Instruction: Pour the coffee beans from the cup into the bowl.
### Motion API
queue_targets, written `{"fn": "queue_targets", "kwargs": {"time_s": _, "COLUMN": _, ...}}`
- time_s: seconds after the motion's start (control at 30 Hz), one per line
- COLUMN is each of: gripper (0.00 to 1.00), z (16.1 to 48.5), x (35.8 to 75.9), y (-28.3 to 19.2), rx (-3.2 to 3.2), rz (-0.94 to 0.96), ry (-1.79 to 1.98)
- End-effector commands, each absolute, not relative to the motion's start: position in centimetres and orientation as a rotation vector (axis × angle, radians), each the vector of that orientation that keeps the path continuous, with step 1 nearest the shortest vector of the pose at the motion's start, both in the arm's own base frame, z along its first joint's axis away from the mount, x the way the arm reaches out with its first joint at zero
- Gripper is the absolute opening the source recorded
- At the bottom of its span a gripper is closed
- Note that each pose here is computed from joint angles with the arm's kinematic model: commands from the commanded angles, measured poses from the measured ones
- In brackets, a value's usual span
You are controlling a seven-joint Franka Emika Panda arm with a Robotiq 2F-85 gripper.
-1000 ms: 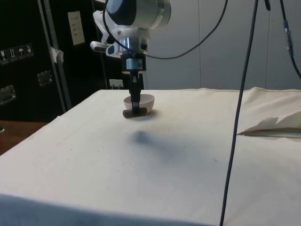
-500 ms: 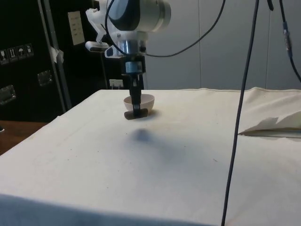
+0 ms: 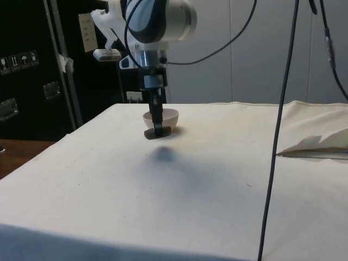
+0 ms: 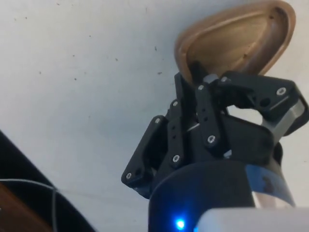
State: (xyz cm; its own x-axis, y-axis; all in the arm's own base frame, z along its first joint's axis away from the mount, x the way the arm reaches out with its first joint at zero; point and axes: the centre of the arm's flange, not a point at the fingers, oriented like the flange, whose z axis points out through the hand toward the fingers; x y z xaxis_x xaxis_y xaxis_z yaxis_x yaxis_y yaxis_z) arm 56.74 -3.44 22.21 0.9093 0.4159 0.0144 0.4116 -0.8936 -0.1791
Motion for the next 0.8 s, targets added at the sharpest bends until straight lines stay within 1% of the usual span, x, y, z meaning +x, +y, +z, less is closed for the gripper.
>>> {"fn": "queue_targets", "kwargs": {"time_s": 0.0, "gripper": 0.01, "z": 22.2, "x": 56.8, "y": -3.3, "rx": -2.917, "rz": 0.036, "ry": -0.635}}
{"fn": "queue_targets", "kwargs": {"time_s": 0.5, "gripper": 0.01, "z": 22.1, "x": 57.0, "y": -2.2, "rx": -2.995, "rz": 0.054, "ry": -0.665}}
{"fn": "queue_targets", "kwargs": {"time_s": 0.77, "gripper": 0.01, "z": 21.2, "x": 57.4, "y": -1.5, "rx": -3.065, "rz": 0.060, "ry": -0.683}}
